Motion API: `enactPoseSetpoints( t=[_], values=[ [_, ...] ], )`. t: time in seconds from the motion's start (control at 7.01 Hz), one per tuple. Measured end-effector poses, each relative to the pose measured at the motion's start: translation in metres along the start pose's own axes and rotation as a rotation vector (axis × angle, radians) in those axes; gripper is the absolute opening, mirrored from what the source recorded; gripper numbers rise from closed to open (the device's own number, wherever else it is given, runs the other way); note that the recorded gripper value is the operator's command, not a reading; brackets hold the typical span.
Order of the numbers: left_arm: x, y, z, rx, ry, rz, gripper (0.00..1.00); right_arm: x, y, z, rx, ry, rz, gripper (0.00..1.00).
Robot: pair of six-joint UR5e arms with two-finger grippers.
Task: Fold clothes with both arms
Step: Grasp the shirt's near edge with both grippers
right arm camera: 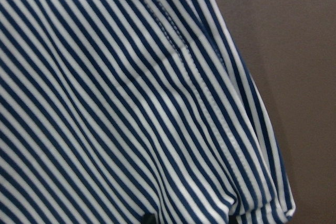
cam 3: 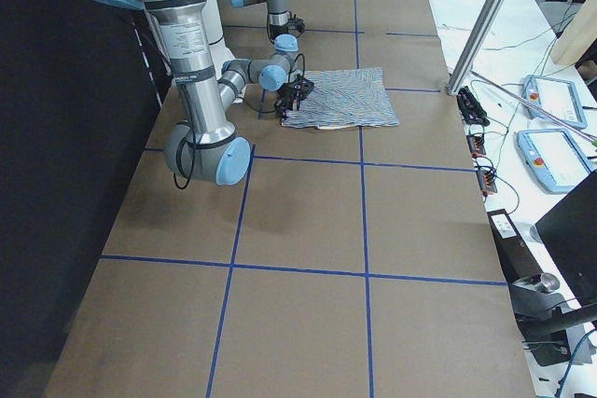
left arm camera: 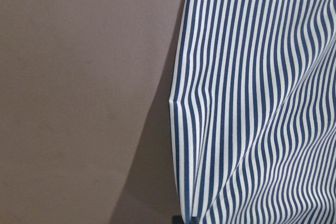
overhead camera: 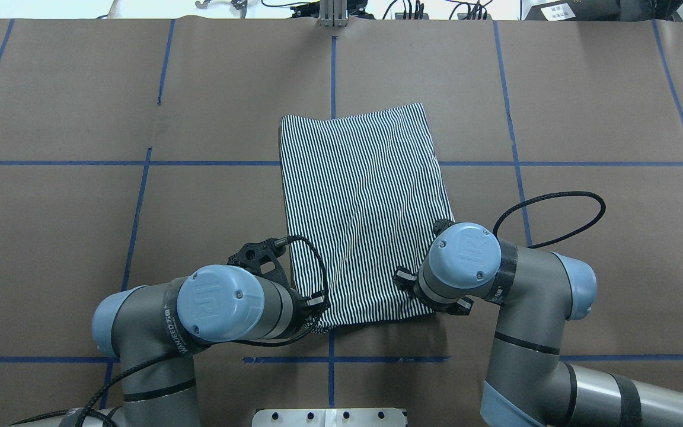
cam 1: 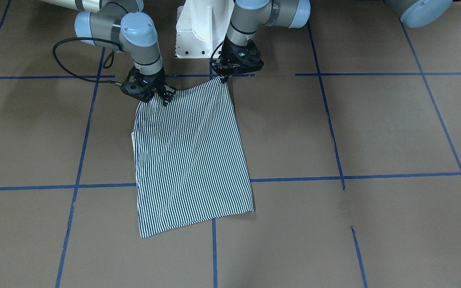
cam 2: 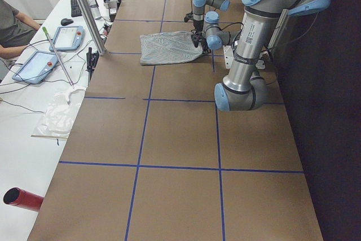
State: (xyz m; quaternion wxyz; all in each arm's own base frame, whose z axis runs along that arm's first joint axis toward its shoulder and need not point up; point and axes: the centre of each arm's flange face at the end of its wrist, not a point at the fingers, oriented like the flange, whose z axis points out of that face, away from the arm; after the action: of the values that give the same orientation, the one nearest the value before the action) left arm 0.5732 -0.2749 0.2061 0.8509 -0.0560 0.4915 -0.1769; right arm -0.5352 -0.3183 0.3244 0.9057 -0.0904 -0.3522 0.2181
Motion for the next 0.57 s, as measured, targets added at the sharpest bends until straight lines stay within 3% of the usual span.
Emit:
enactPoseSetpoints(
  t=[0.57],
  values=[
    [0.001,0.000,-0.001,-0.001,0.002,0.000,0.00,-0.006,0.004,-0.016,0.000,-0.031,-0.004,0.00]
  ],
)
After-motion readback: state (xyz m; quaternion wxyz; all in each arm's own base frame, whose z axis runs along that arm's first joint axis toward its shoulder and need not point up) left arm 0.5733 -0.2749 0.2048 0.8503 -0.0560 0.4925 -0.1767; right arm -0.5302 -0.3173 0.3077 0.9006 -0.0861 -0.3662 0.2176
